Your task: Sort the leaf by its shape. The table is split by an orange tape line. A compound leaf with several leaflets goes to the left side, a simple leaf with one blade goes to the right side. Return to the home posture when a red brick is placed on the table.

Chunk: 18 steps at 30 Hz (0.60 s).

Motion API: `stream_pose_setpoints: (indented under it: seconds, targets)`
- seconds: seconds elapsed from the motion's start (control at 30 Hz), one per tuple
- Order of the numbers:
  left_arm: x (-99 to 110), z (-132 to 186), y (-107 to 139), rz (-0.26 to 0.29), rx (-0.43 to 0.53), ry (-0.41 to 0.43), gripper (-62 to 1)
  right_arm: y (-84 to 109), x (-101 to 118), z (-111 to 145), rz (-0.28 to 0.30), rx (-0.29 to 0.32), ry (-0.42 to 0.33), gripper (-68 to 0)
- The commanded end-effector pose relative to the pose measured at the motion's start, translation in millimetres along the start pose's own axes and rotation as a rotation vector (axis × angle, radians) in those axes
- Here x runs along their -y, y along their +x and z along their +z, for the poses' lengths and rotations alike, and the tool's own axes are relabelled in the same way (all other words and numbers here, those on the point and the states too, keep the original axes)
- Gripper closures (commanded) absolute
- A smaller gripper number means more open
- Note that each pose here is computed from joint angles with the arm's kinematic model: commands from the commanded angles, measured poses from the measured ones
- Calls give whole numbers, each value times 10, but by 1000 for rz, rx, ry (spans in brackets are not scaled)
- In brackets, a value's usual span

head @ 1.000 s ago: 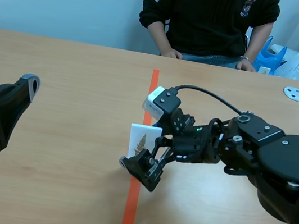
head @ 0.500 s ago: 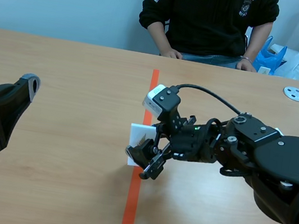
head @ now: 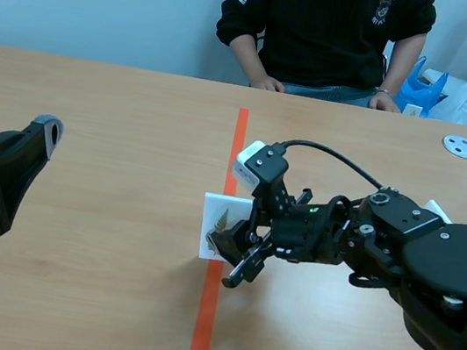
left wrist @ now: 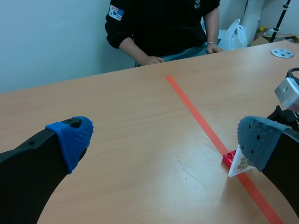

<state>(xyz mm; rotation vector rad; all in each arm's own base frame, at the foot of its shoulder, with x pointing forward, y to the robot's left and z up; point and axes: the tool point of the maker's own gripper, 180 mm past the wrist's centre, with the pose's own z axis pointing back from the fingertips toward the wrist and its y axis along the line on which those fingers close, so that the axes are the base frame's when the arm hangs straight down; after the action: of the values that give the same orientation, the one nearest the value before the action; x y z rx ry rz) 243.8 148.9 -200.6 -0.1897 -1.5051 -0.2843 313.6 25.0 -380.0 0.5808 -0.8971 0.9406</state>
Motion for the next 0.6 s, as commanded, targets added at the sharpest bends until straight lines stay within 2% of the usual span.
stream_pose_setpoints:
  seconds: [0.0,0.37,0.57]
  targets:
    - [16,8,62,2,21,-2,-623,143,81,18,12,39,-17,-211]
    - [16,8,62,2,21,-2,-623,144,87,18,11,39,-21,-46]
    - [16,8,62,2,21,-3,-623,166,84,6,9,46,-23,-46]
